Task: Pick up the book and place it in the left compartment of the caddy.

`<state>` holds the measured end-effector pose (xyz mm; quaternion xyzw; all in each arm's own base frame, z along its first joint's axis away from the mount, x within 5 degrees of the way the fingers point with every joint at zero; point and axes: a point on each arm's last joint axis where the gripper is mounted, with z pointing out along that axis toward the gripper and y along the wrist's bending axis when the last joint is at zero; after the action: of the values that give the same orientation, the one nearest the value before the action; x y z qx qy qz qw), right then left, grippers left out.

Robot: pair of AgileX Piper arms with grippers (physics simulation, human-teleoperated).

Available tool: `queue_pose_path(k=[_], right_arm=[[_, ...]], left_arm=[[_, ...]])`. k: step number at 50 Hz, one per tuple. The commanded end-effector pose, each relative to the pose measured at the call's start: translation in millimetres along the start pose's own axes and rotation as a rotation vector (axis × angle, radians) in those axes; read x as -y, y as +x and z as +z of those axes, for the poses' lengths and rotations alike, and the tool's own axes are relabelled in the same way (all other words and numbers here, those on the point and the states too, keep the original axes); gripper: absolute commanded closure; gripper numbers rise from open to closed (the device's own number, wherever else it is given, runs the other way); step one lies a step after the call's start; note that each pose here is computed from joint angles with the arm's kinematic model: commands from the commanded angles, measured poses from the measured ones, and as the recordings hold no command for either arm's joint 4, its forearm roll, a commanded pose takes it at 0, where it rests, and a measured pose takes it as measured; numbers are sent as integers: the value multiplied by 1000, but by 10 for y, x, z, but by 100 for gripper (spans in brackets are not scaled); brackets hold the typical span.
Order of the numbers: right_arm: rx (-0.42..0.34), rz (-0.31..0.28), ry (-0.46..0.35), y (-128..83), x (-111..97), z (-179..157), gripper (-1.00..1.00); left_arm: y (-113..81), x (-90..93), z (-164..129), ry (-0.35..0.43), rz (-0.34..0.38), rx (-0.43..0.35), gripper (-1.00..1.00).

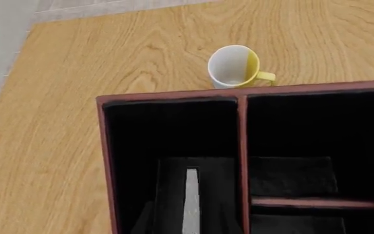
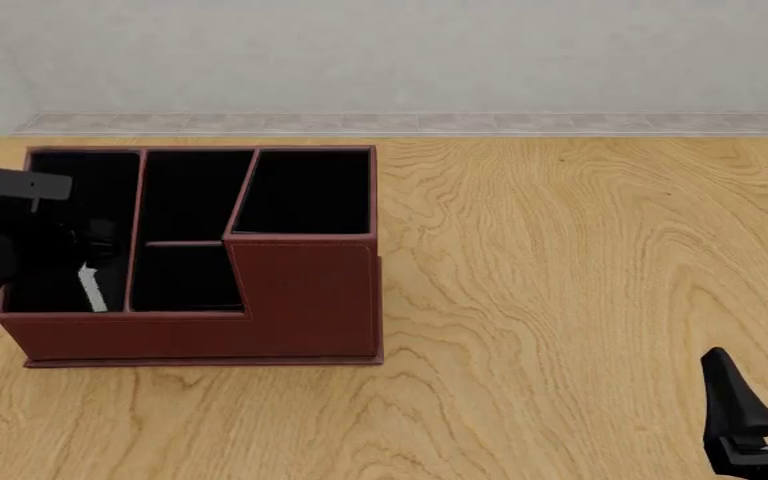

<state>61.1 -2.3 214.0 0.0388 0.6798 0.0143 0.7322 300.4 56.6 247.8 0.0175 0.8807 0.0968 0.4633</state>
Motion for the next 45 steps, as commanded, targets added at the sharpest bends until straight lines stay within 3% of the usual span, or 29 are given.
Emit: queue_pose_path(k=[1,45], right_arm=[[0,0,0,0,0,0,-100],[8,0,3,-2,2,-25,-100]], left_arm=[[-22,-3,-12,-1,6,7,-100],[-105,-4,-149,-3,19,36,-100]])
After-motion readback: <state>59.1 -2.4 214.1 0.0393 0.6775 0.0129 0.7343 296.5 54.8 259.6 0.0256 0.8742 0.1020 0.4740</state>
